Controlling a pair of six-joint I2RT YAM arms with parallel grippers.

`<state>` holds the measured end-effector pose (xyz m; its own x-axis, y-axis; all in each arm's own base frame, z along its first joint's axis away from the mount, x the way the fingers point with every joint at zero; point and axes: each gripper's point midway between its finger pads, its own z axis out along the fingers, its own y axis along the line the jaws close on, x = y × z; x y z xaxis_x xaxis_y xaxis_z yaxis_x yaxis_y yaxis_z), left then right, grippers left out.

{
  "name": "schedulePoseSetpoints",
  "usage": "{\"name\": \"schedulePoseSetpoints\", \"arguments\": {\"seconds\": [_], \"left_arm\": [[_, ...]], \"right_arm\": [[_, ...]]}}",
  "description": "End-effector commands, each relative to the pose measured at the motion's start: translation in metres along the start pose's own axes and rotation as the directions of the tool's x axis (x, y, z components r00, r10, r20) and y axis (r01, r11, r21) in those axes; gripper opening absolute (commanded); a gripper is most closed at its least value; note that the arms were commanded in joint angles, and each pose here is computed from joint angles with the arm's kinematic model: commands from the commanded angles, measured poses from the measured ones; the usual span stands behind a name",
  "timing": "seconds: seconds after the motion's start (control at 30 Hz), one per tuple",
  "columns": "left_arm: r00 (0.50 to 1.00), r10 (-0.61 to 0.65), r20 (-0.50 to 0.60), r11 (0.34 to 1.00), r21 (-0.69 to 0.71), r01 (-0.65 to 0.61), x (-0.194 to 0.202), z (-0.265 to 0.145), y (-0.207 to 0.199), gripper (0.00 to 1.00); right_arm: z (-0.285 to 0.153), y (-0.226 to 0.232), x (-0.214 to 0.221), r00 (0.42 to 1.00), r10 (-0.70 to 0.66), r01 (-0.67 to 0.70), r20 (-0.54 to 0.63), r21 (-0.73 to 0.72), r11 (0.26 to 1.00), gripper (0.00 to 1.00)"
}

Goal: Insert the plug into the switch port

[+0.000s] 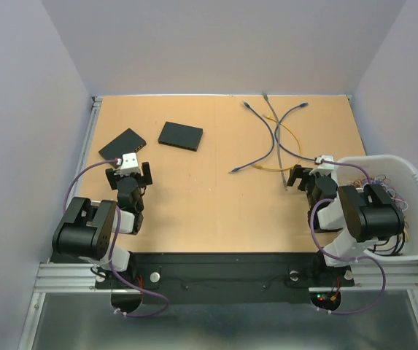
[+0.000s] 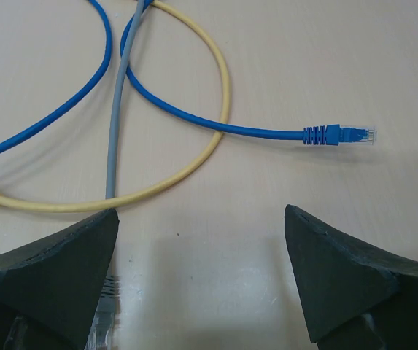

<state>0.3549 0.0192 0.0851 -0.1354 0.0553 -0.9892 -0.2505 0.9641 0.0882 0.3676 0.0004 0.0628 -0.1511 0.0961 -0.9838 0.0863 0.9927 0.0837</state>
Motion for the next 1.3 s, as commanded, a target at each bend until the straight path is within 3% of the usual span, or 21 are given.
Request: {"name": "schedulePoseSetpoints", "arguments": {"seconds": [0.0,0.47,0.53,0.6,0.8,0.97,1.0,1.07,1.1,1.2,1.27], "left_arm": [[0.929,-0.145,0.341,0.988,0.002,0.154,-0.095,0.003,0.006,0.99],[0.929,-0.145,0.339,0.988,0.002,0.153,-0.094,0.002,0.006,0.99],[0.929,-0.145,0.339,0.988,0.002,0.153,-0.094,0.002,0.006,0.99],[0.930,-0.144,0.338,0.988,0.002,0.152,-0.094,0.002,0.006,0.99],[0.929,-0.145,0.341,0.988,0.002,0.153,-0.095,0.002,0.006,0.99],[0.930,-0.144,0.338,0.988,0.002,0.152,-0.094,0.002,0.006,0.99],[0.929,-0.144,0.341,0.988,0.002,0.152,-0.095,0.003,0.006,0.99],[0.929,-0.145,0.341,0.988,0.004,0.153,-0.095,0.003,0.006,0.99],[0.930,-0.144,0.338,0.988,0.004,0.152,-0.094,0.002,0.006,0.99],[0.930,-0.144,0.338,0.988,0.002,0.152,-0.094,0.002,0.006,0.99],[0.929,-0.145,0.339,0.988,0.002,0.153,-0.094,0.002,0.006,0.99]], "right_arm": [[0.008,-0.002,-0.034,0.993,0.009,-0.011,0.115,0.014,1.000,1.00],[0.013,-0.007,-0.049,0.991,0.026,-0.033,0.133,0.054,0.998,1.00],[0.026,-0.003,-0.053,0.998,0.011,-0.015,0.062,0.052,0.999,1.00],[0.030,0.004,-0.058,1.000,-0.009,0.009,0.007,0.015,1.000,1.00],[0.025,0.036,-0.136,0.994,0.035,-0.022,0.108,-0.121,0.992,1.00],[0.000,0.081,-0.181,0.985,0.141,-0.100,0.097,-0.345,0.933,1.00],[-0.009,0.101,-0.192,0.975,0.212,-0.161,0.066,-0.447,0.880,1.00],[-0.010,0.107,-0.186,0.928,0.371,-0.348,-0.035,-0.440,0.828,1.00],[-0.010,0.119,-0.192,0.889,0.447,-0.436,-0.096,-0.473,0.766,1.00],[0.007,0.145,-0.166,0.851,0.429,-0.524,-0.301,-0.498,0.690,1.00],[0.012,0.154,-0.158,0.855,0.406,-0.517,-0.322,-0.497,0.697,1.00]]}}
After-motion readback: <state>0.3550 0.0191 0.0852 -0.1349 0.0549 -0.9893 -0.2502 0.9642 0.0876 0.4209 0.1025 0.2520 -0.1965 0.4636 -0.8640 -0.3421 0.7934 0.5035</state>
